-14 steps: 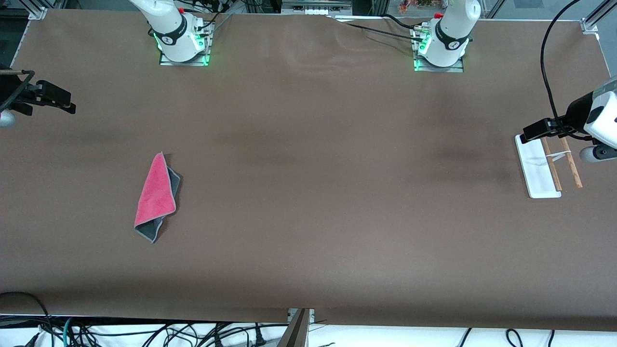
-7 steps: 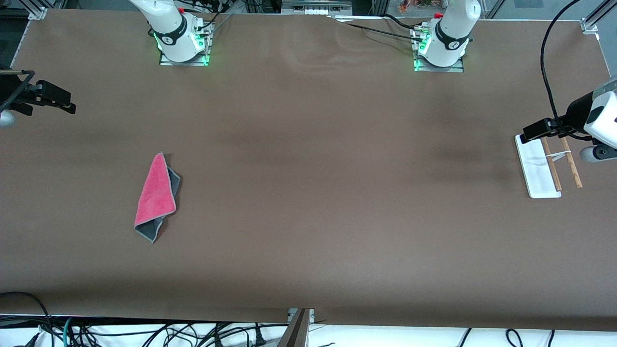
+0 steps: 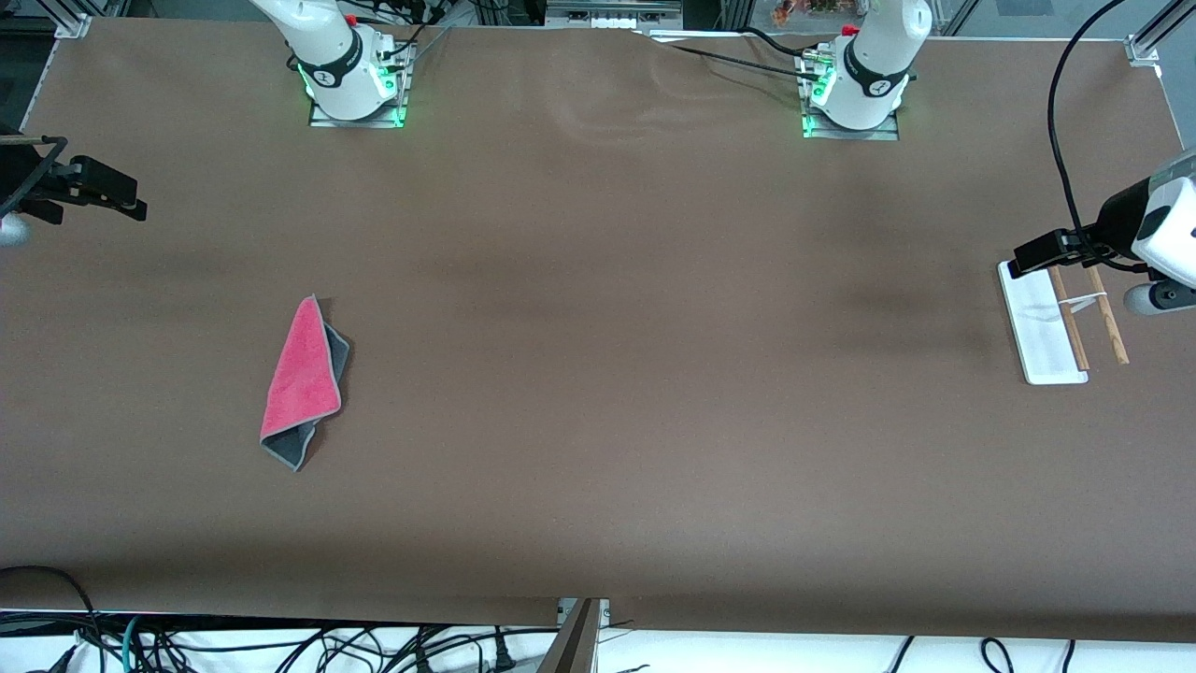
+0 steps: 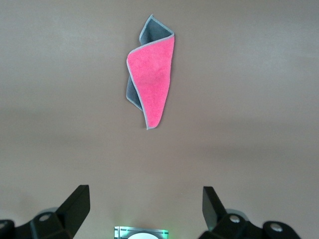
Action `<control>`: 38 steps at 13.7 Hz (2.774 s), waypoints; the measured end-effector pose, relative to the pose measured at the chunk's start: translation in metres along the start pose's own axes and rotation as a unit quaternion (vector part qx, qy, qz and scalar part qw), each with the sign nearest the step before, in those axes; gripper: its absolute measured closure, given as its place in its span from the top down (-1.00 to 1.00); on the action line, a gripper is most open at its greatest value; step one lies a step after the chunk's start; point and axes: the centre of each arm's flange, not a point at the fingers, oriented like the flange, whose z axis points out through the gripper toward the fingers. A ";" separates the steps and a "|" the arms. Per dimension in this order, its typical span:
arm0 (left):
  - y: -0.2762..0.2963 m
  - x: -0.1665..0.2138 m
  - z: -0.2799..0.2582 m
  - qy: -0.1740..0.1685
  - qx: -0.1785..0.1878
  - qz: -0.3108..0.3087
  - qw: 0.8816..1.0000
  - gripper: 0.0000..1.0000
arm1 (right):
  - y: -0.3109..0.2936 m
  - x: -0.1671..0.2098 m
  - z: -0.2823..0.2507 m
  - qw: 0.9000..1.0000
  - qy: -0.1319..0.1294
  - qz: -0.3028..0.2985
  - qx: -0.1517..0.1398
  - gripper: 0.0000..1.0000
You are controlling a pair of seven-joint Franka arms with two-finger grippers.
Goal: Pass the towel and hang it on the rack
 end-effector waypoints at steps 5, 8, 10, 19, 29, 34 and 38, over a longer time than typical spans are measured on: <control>0.000 0.000 0.000 0.000 0.000 0.000 1.000 1.00 | 0.000 0.000 0.000 1.000 0.000 0.000 0.000 1.00; 0.000 0.000 0.000 0.000 0.000 0.000 1.000 1.00 | 0.000 0.000 0.000 1.000 0.000 0.000 0.000 1.00; 0.000 0.000 0.000 0.000 0.000 0.000 1.000 1.00 | 0.000 0.000 0.000 1.000 0.000 0.000 0.000 1.00; 0.000 0.000 0.000 0.000 0.000 0.000 1.000 1.00 | 0.000 0.002 0.000 1.000 0.005 0.000 0.000 1.00; 0.000 0.000 0.000 0.000 0.000 0.000 1.000 1.00 | 0.003 0.024 0.035 1.000 -0.024 0.000 -0.003 1.00; 0.000 0.002 0.004 -0.003 0.000 0.000 1.000 1.00 | 0.004 0.063 0.089 0.999 -0.035 -0.003 -0.002 1.00; -0.004 0.006 0.004 0.002 -0.001 -0.004 1.000 1.00 | -0.002 0.098 0.138 1.000 -0.028 -0.011 -0.003 1.00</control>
